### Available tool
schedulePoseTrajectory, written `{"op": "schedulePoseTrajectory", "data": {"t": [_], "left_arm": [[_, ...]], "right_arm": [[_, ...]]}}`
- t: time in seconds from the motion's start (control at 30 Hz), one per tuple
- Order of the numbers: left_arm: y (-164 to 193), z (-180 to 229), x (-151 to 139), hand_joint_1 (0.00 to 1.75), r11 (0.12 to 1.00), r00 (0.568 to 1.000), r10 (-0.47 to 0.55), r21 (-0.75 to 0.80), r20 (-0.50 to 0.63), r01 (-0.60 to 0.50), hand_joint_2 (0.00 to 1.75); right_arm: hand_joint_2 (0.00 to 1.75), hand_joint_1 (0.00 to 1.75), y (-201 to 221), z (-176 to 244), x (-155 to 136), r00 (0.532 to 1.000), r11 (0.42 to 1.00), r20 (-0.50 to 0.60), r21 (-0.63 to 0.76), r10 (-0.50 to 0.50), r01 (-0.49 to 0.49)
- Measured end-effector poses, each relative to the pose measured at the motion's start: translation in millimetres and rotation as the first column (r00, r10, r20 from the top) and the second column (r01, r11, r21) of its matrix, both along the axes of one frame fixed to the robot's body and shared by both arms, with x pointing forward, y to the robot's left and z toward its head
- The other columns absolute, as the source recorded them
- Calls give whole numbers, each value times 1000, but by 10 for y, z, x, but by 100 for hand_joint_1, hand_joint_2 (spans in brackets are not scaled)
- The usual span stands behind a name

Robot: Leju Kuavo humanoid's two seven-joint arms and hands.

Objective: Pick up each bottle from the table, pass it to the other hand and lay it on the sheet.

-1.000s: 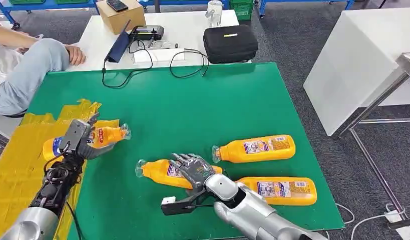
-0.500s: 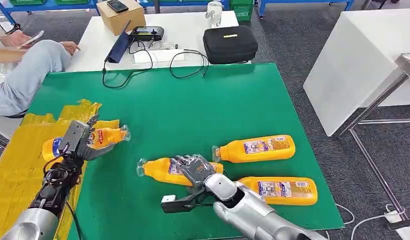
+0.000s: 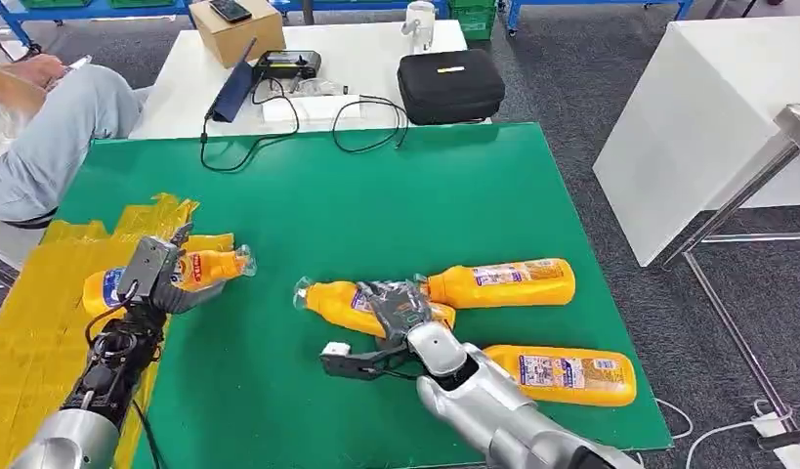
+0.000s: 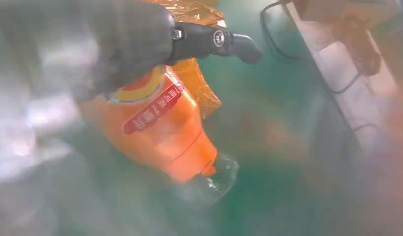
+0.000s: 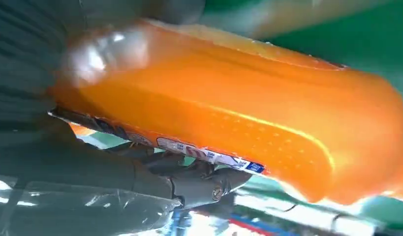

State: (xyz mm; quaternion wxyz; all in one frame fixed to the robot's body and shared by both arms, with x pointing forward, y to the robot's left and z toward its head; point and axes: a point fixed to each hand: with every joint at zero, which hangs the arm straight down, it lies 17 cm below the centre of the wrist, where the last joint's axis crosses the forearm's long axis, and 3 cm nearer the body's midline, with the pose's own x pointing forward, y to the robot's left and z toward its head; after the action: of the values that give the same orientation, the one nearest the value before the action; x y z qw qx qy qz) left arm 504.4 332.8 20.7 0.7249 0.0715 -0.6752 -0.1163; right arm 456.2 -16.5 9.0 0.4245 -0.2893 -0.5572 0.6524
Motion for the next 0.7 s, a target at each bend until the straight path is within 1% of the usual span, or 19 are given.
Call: {"op": "schedulePoseTrajectory", "data": {"t": [0.23,0.5,0.6,0.67,0.7], "left_arm": [[-96,6,9,0,1000,1000,-11,-15,1,11,175],[-282,46,50,0,999,999,-34,-32,8,34,175],[-362,59,67,0,998,999,-44,-35,8,44,175],[-415,75,86,0,998,999,-46,-36,12,47,175],[-441,80,91,0,998,999,-48,-38,12,49,175]], "right_arm": [[175,175,-38,39,66,999,998,-11,47,-47,48],[175,175,-55,232,143,996,976,24,201,-89,83],[175,175,-35,366,145,994,946,44,313,-104,85],[175,175,-19,491,132,992,909,56,410,-110,77],[175,175,-9,592,121,991,879,68,472,-115,70]]}}
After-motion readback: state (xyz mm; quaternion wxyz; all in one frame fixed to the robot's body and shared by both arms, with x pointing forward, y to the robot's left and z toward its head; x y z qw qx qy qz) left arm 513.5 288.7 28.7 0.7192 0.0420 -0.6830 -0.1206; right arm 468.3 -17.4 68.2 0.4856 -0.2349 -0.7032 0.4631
